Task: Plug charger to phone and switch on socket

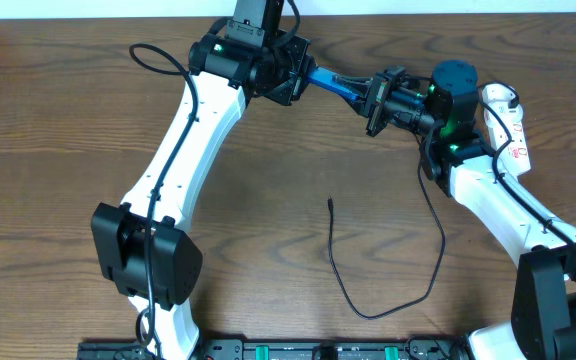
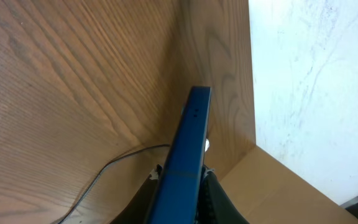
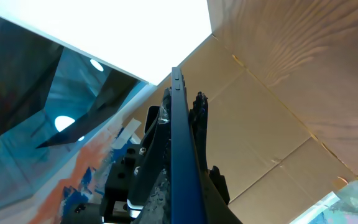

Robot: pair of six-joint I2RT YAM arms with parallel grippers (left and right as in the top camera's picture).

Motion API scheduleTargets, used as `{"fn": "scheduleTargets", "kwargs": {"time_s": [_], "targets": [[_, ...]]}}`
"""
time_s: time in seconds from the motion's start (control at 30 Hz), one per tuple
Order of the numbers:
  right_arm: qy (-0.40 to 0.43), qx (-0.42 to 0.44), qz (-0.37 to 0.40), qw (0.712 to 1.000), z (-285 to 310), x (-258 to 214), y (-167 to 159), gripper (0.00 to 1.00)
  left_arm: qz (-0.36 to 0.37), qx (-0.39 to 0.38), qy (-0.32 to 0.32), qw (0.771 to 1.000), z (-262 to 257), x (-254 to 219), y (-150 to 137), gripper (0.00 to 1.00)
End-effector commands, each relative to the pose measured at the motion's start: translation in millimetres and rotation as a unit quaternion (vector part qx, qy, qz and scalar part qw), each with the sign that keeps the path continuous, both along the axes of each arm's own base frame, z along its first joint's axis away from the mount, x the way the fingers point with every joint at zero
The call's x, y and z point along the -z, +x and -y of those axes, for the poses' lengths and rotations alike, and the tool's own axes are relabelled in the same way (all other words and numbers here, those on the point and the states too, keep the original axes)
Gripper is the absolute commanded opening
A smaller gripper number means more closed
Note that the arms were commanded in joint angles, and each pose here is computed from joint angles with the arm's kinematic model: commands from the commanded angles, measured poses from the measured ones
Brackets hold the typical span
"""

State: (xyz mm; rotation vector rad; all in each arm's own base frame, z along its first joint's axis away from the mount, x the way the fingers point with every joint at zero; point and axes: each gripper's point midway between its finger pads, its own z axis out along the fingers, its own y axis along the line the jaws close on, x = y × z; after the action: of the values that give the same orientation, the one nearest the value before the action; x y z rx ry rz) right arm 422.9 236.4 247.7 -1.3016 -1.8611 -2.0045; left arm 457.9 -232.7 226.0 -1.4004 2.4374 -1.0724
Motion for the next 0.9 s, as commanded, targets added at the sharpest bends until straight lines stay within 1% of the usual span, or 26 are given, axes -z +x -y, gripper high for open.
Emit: {"fn": "scheduleTargets", "kwargs": {"time_s": [0.0,0.07,0.2,0.23,0.33,0.4,0.5,0.53,0.6,0.63,0.67,0.7,0.73,0.87], "targets": [[-0.014,-0.020,0.067,0.997,-7,-18,-4,0.01,-0.003,0.002,0.011,1.000,-2,-1,-5,0.07],[-0.014,-0.020,0.067,0.997,-7,-18,-4,0.05,-0.003,0.002,0.011,1.000,-2,-1,-5,0.08],[-0.015,-0.018,0.067,0.997,-7,-18,-4,0.23,-0.003,0.002,0.011,1.000,-2,-1,-5,0.08],[-0.015,-0.018,0.067,0.997,-7,-18,-4,0.33,-0.003,0.002,0.011,1.000,-2,-1,-5,0.07],[-0.015,-0.018,0.067,0.997,-7,-18,-4,0.44,-0.003,0.002,0.011,1.000,-2,-1,-4,0.07],[-0.015,-0.018,0.067,0.997,-7,-18,-4,0.48,-0.003,0.002,0.011,1.000,-2,-1,-4,0.07],[-0.015,-0.018,0.067,0.997,-7,-18,-4,0.49,-0.003,0.002,0.011,1.000,-2,-1,-4,0.07],[-0.015,-0.018,0.067,0.997,-7,-18,-4,0.52,-0.003,0.002,0.011,1.000,-3,-1,-4,0.08],[-0.015,-0.018,0.067,0.998,-6,-18,-4,0.64,-0.002,-0.001,0.011,1.000,-5,-1,-3,0.07],[-0.017,-0.018,0.070,0.997,-7,-18,-4,0.75,-0.003,-0.006,0.011,1.000,-10,-1,-1,0.07],[-0.019,-0.019,0.074,0.997,-7,-18,-4,0.83,-0.003,-0.009,0.011,1.000,-13,-1,1,0.07],[-0.024,-0.019,0.082,0.996,-6,-18,-4,0.93,-0.003,-0.015,0.011,1.000,-18,-1,3,0.07],[-0.030,-0.021,0.090,0.995,-6,-17,-4,0.99,-0.003,-0.022,0.010,1.000,-25,-1,6,0.07],[-0.057,-0.018,0.135,0.989,-2,-17,-1,0.99,-0.004,-0.025,-0.006,1.000,-45,-4,13,0.07]]}}
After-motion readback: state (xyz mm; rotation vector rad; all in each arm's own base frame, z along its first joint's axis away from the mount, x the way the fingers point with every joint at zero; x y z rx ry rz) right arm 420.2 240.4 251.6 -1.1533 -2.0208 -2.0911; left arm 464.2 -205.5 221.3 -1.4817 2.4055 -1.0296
